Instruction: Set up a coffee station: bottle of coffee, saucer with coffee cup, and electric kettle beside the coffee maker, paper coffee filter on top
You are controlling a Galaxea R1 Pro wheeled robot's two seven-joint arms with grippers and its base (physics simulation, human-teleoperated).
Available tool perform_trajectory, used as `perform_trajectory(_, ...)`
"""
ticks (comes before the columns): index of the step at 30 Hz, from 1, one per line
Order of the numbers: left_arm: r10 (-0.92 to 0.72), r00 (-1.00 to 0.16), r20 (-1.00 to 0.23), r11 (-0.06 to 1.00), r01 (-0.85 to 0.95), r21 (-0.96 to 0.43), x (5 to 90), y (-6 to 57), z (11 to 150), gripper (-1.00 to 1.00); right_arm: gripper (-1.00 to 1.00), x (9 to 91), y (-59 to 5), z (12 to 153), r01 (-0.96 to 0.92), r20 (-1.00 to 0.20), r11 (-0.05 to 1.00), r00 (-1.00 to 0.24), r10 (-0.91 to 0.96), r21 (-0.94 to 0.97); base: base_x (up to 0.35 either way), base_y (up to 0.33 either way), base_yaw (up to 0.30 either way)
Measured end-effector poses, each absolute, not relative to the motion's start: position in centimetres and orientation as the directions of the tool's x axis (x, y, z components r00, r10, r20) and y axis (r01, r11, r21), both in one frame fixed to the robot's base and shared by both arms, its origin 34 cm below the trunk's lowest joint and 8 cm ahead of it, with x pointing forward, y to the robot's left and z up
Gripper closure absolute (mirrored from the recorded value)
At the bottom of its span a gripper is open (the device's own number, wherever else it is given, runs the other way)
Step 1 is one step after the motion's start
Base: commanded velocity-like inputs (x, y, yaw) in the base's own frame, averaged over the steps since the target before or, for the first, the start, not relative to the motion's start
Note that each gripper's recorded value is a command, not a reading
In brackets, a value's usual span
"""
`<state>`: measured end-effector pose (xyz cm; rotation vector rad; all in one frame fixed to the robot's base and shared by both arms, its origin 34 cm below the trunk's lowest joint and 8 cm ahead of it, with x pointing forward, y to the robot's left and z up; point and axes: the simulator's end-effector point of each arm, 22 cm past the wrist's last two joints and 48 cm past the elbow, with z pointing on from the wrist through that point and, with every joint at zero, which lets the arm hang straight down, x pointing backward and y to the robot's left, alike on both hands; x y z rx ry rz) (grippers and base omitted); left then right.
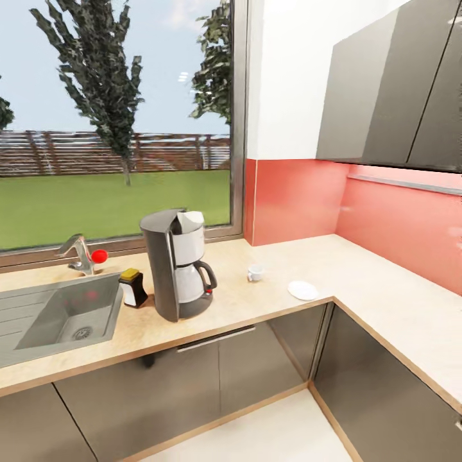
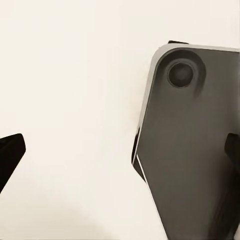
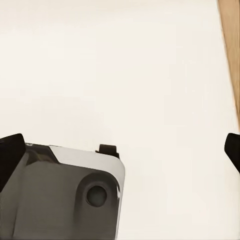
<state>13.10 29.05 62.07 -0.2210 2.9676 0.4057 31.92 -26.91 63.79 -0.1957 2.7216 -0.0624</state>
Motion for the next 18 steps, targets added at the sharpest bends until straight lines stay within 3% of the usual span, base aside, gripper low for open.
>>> perform_trajectory(18, -0.125, -0.980, -0.157, 0.952, -0.163, 0.260, 13.10, 29.41, 62.09, -1.00, -1.00, 31.95, -26.76, 63.79, -0.121, -0.397, 0.990, -0.907, -0.140, -0.072, 0.000, -0.274, 0.000)
